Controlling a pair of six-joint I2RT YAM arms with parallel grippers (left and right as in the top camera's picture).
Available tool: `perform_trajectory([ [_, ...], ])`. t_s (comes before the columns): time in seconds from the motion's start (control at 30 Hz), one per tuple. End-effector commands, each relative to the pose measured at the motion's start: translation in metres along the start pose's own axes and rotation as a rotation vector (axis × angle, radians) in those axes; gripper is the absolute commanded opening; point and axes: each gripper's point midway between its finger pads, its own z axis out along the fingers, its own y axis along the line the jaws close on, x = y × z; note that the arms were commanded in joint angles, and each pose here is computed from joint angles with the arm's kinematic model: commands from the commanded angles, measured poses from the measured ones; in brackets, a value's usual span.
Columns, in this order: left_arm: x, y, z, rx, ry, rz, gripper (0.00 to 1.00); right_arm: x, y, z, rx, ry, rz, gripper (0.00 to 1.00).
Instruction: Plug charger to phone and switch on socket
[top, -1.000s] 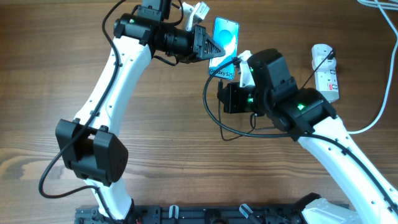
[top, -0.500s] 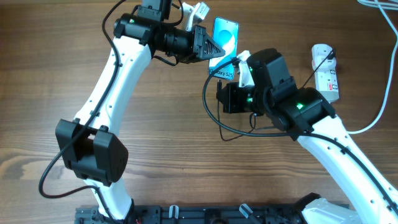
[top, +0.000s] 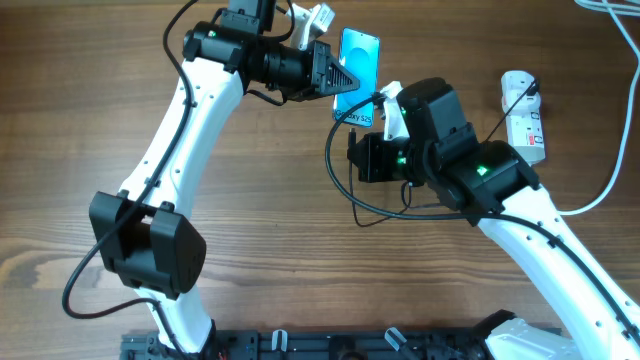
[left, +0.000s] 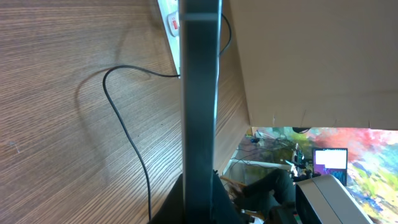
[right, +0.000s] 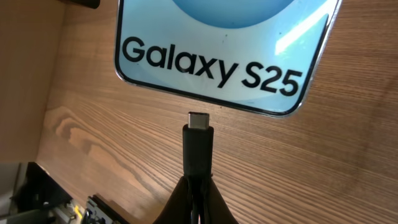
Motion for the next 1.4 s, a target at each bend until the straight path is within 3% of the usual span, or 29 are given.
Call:
perform_trajectory([
  [0.0, 0.0022, -0.0234, -0.0092, 0.057, -0.007, 0.064, 0.04, -0.0069, 0.0084, -0.0034, -0.028, -0.012, -0.021, 0.05],
  [1.37, 0.0053, -0.0246, -0.0091, 0.066, 0.005, 0.053, 0.04, -0.0121, 0.0061, -0.0033, -0.012, -0.036, 0.000, 0.05],
])
